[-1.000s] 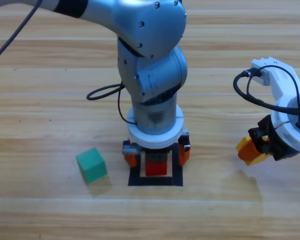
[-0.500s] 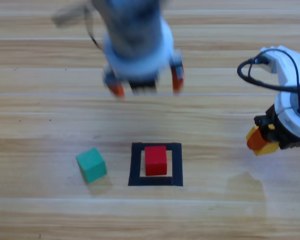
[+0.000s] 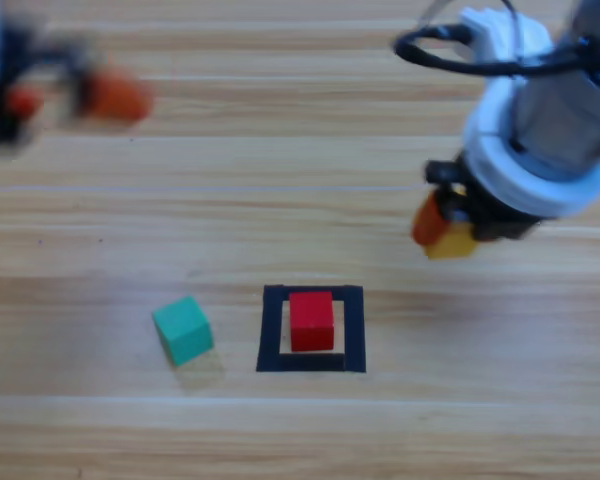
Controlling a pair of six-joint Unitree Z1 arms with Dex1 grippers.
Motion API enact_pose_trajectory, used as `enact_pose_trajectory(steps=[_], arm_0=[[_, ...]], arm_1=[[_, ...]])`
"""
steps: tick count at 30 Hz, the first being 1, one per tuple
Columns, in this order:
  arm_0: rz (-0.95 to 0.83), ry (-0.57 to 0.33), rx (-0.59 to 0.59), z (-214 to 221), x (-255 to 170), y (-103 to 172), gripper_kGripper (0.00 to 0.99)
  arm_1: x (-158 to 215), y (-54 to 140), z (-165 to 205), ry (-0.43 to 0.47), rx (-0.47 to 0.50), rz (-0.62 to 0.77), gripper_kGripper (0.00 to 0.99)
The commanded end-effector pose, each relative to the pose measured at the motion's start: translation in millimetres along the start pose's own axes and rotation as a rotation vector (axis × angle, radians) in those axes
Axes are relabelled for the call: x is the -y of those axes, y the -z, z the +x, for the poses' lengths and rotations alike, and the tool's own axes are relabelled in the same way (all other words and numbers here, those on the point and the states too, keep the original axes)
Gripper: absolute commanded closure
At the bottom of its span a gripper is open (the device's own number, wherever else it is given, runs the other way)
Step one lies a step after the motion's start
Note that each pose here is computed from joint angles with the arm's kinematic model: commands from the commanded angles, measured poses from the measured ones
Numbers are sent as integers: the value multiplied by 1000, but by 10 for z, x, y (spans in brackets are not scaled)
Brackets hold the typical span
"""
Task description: Stack the blocks in the rectangular block: red at the bottom, yellow in the middle, green on top
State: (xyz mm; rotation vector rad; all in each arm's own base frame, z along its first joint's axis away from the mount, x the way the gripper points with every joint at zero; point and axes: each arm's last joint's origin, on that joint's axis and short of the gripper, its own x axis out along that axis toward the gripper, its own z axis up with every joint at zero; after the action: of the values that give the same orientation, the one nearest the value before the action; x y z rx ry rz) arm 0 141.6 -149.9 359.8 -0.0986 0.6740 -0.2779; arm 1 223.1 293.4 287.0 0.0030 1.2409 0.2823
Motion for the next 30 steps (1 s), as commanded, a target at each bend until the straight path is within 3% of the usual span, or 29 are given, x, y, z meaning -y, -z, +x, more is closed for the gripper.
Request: enact_pose_trajectory(steps=[1,9,14,30], arm_0=[[44,96,58,-526,-286,58,5],[115,83,24,-532,-317,108,10],[91,88,13,-547,-327,118,10],[68,84,-37,-416,-246,126,14]], arm_1=[[-605,56,490,61,-99,-67,990],[-903,-12,716,34,-131,-20,990],[-1054,-89,899,73,-183,-6,990],[-1219,-128,945,116,-230,13,990]])
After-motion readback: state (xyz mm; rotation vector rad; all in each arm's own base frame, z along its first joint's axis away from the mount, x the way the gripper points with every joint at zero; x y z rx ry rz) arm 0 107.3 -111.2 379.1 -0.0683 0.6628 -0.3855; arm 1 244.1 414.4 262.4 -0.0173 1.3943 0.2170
